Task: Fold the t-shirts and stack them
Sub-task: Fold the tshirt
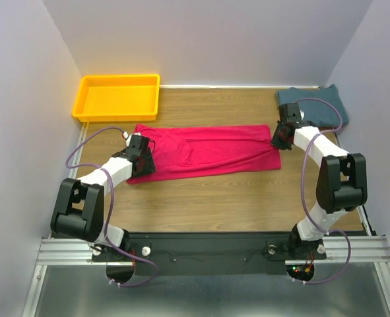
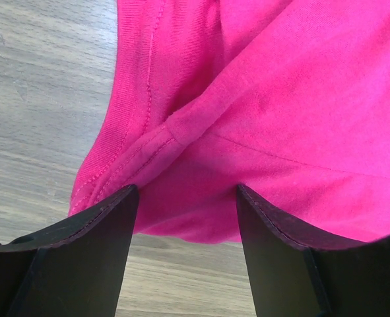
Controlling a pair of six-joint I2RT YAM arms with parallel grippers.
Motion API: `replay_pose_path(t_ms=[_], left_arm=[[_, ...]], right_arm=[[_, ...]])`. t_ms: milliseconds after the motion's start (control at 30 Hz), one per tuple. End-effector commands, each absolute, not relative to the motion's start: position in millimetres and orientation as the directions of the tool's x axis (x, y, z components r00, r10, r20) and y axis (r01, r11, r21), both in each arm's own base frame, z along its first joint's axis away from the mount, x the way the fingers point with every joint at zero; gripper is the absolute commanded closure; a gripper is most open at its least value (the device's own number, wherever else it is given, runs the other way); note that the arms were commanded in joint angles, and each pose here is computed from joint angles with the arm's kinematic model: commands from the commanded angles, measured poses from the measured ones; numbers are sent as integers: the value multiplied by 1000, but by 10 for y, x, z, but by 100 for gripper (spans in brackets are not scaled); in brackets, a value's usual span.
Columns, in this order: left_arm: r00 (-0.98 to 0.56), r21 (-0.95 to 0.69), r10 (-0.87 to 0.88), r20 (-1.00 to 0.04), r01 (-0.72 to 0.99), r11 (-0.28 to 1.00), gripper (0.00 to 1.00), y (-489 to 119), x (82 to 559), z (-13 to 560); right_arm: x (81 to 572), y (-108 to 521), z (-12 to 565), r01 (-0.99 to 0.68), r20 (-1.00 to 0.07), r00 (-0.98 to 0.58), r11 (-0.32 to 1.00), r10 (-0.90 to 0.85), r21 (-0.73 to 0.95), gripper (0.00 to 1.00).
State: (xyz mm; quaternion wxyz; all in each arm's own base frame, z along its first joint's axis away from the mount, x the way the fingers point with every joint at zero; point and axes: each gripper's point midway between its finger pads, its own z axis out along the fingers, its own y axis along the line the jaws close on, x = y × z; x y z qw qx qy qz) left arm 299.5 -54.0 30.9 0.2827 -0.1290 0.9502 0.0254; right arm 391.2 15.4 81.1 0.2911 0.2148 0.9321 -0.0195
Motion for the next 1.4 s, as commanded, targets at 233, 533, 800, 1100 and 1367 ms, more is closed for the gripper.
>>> replay_pose_path(t_ms=[233, 533, 800, 1100, 1367], left_arm=[[-807, -8, -245, -537, -285, 958, 28, -482, 2945, 289], [-743, -172, -272, -611, -211, 962, 24, -768, 3123, 772], [-692, -222, -159, -705, 2, 975, 21, -1428, 3347, 1320], [-726, -193, -114, -678, 26, 981, 30, -1883, 3646, 1076], [-762, -106, -196, -618, -166, 980, 49, -1668, 3947, 552]], right_arm=[[4164, 45, 797, 434, -572, -723, 899, 388, 60, 86], [3921, 124, 1099, 380, -602, -704, 916, 376, 126, 60], [3564, 184, 801, 394, -518, -741, 901, 428, 180, 61], [3607, 300, 648, 385, -472, -741, 878, 478, 284, 64], [3446, 125, 260, 458, -402, -735, 837, 546, 300, 70]])
